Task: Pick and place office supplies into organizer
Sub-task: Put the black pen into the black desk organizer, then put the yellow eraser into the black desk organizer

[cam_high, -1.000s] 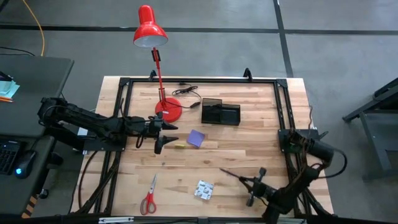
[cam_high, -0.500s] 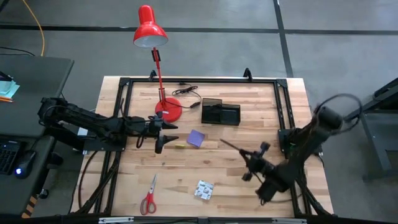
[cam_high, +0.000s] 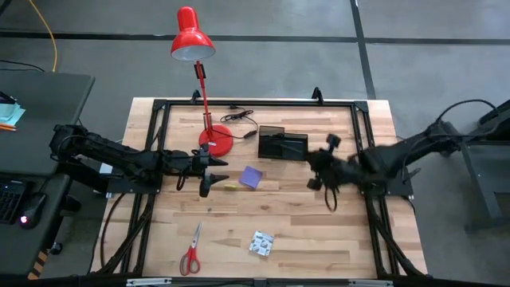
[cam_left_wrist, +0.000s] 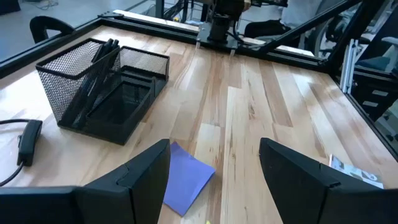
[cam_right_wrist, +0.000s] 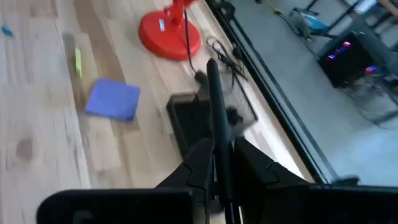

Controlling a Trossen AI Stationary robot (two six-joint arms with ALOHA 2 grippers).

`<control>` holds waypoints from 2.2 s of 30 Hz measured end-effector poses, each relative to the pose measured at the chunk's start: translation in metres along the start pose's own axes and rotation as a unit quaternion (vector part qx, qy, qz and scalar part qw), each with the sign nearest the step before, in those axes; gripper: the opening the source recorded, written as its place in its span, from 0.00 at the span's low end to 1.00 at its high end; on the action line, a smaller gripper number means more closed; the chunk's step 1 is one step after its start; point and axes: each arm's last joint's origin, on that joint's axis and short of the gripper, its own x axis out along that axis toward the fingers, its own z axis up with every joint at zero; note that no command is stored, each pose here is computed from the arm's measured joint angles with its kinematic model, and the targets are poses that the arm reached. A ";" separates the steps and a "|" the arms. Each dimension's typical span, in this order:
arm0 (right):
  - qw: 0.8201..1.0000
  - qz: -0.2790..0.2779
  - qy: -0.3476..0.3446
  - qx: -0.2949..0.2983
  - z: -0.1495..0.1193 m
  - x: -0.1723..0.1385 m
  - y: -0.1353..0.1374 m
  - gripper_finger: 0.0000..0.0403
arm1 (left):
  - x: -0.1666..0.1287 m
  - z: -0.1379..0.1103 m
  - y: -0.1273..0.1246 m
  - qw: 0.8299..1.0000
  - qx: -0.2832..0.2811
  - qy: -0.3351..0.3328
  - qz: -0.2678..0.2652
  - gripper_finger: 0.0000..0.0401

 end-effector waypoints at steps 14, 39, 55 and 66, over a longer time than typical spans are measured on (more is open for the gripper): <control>0.999 0.042 0.031 -0.001 0.038 0.056 -0.083 0.07 | 0.000 -0.002 0.000 1.000 -0.004 0.008 0.003 0.58; 0.936 0.113 0.331 -0.049 0.083 0.181 -0.105 0.07 | 0.000 -0.003 0.001 1.000 -0.019 0.017 0.005 0.58; 0.920 0.168 0.351 -0.054 0.061 0.257 -0.106 0.14 | 0.000 -0.005 0.001 0.999 -0.026 0.027 0.010 0.58; 0.932 0.161 0.319 -0.064 0.071 0.250 -0.097 0.38 | 0.000 0.004 0.003 0.997 -0.039 -0.032 0.062 0.58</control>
